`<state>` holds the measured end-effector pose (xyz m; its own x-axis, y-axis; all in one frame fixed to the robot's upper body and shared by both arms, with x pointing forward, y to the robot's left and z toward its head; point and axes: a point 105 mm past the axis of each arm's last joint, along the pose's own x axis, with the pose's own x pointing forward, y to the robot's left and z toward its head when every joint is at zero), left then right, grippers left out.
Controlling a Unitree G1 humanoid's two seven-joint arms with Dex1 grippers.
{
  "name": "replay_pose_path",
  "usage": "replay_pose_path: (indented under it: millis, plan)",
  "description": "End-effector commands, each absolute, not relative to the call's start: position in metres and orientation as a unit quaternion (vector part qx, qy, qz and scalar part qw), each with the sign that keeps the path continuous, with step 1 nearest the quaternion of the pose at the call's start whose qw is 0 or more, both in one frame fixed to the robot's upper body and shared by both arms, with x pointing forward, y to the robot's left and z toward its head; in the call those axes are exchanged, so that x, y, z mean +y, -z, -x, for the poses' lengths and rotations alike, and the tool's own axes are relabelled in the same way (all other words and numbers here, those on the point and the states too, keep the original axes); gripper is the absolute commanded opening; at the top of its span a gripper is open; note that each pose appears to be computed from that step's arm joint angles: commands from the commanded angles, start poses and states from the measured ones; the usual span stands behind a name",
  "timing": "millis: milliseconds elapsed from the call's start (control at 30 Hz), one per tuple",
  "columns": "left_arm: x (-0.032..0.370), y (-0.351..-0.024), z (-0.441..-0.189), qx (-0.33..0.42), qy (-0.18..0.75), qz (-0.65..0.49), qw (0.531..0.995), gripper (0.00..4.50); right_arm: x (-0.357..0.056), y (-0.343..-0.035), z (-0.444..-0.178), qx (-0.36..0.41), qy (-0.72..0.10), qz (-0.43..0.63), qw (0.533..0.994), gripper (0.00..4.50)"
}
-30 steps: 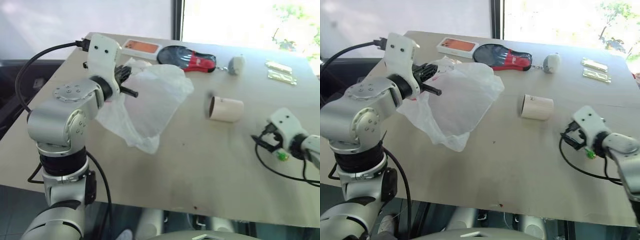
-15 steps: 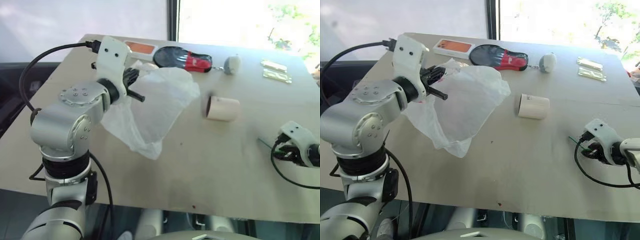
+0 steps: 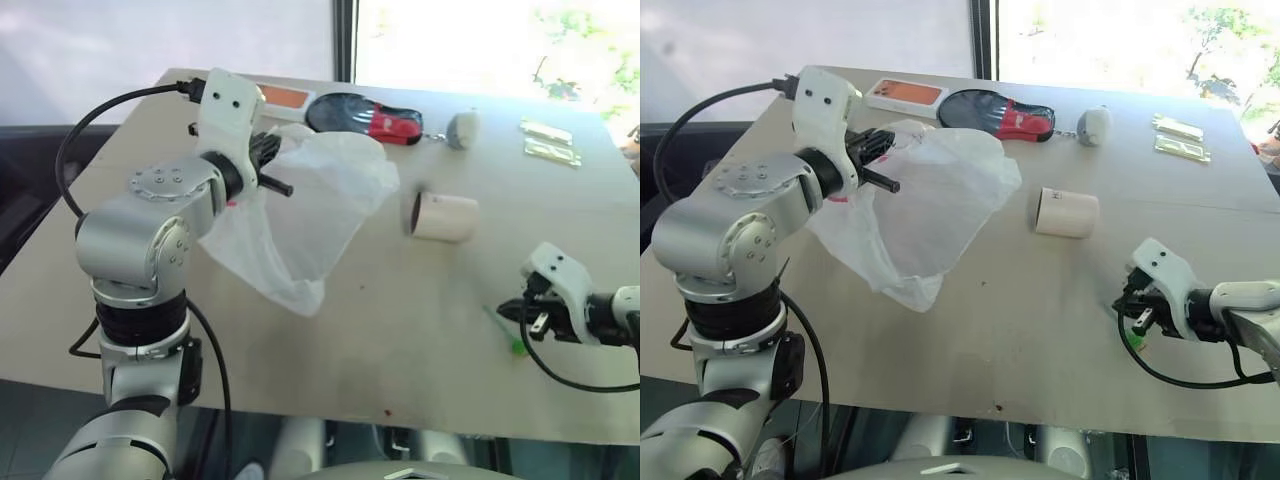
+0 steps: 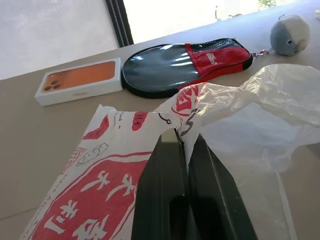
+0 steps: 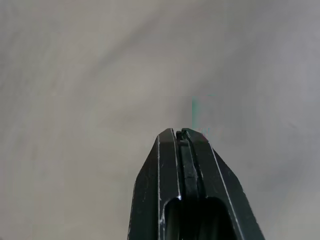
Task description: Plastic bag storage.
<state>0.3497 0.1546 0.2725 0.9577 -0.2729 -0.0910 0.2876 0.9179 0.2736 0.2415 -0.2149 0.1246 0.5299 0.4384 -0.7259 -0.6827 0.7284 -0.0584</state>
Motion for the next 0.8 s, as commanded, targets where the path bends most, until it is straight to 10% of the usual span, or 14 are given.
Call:
replay_pose_path:
  millis: [33, 233, 467, 800]
  plan:
    - [0.155, -0.287, -0.349, -0.004, 0.135, -0.152, 0.979, 0.0, -0.226, -0.133, -0.245, 0.343, -0.296, 0.194, 0.87, 0.04]
    - [0.154, -0.286, -0.349, -0.002, 0.141, -0.143, 0.98, 0.0, -0.216, -0.128, -0.237, 0.335, -0.329, 0.196, 0.861, 0.58]
    - [0.155, -0.281, -0.348, 0.006, 0.141, -0.141, 0.98, 0.0, -0.168, -0.139, -0.213, 0.305, -0.405, 0.07, 0.859, 3.7]
    - [0.153, -0.282, -0.35, 0.003, 0.147, -0.146, 0.978, 0.0, -0.12, -0.139, -0.221, 0.152, -0.508, 0.222, 0.819, 3.7]
